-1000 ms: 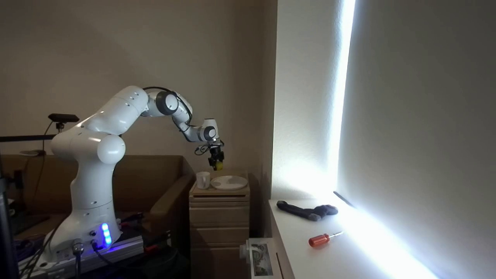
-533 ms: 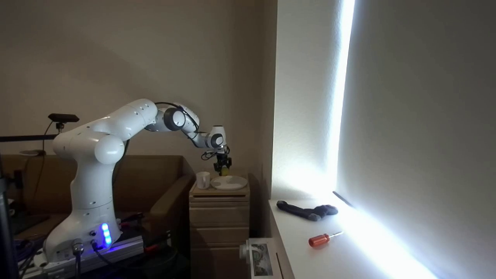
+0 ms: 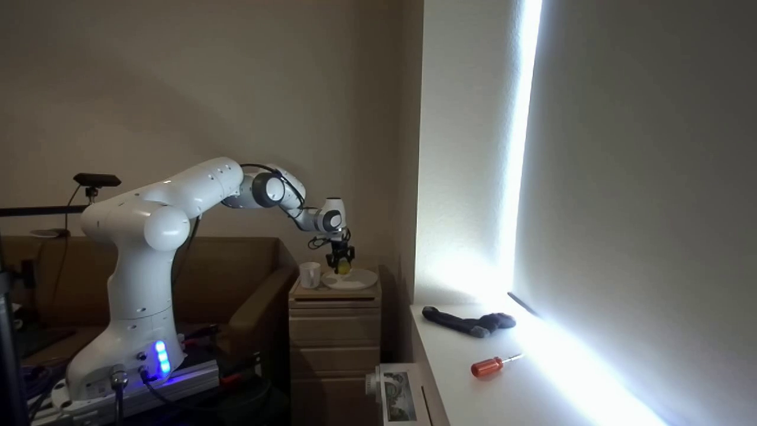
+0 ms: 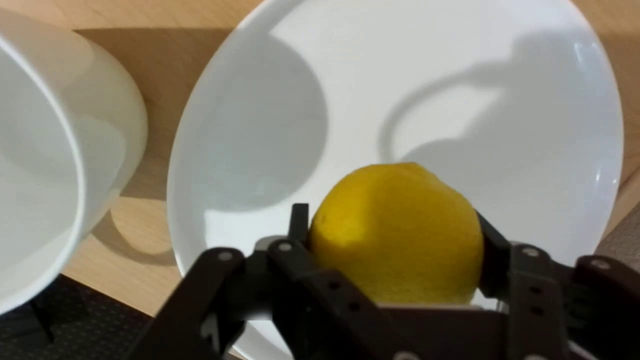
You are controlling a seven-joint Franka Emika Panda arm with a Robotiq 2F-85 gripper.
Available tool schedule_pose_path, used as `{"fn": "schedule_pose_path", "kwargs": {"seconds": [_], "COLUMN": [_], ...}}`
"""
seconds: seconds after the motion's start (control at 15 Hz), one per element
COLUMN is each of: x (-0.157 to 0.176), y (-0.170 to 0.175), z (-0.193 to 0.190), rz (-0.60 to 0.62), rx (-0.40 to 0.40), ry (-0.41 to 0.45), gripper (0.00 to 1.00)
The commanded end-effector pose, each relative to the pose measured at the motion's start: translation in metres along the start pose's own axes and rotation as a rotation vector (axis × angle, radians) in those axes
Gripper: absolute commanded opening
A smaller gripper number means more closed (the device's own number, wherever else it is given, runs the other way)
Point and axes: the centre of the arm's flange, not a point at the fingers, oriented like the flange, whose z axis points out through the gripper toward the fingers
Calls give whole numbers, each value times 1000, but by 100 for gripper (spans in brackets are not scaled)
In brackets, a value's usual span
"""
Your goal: Remove the lemon from the window sill and place the lemon on the white plate
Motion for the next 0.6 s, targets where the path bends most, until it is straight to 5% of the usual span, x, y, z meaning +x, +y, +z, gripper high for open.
{"fn": "schedule_pose_path", "kwargs": {"seconds": [0.0, 0.4, 0.47, 0.53], "x": [-1, 8, 8, 8], "y": [-22, -27, -29, -30], "z": [25, 45, 43, 42], "rz": [90, 194, 210, 217], "rx": [7, 7, 8, 5], "ry": [-15, -18, -21, -29], "gripper": [48, 48, 93, 94]}}
